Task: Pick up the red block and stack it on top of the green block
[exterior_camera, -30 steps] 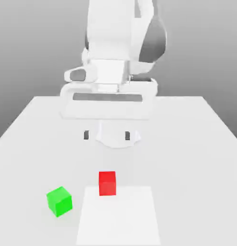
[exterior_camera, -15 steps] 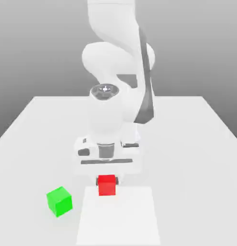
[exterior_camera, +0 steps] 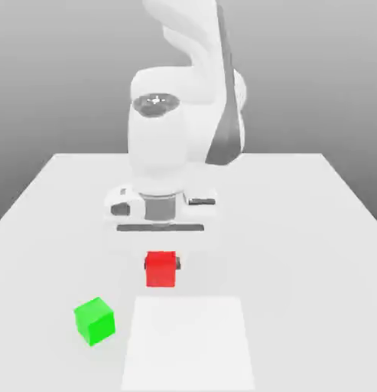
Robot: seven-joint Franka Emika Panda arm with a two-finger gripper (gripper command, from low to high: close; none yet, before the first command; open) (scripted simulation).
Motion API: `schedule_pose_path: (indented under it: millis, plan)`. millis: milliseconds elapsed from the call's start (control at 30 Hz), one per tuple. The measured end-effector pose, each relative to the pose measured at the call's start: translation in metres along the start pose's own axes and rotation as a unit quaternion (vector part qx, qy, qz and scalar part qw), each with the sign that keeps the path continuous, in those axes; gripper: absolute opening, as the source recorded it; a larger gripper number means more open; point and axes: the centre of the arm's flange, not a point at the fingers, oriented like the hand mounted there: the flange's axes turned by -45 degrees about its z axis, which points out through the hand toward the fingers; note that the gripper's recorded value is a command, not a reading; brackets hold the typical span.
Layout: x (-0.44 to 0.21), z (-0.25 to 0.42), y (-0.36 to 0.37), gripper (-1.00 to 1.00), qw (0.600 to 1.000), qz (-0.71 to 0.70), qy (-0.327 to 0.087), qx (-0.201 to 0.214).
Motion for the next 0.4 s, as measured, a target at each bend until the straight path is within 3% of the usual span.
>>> schedule_pose_path:
  millis: [133,300,333,400]
  plan:
    - [0.031,-0.013,0.067,-1.0,0.992,0.124,0.0,-0.004]
    - [0.036,0.035,0.073,-1.0,0.991,0.136,0.0,-0.006]
    - [0.036,0.042,0.073,1.0,0.991,0.135,0.0,-0.006]
    - [0.036,0.042,0.073,1.0,0.991,0.135,0.0,-0.006]
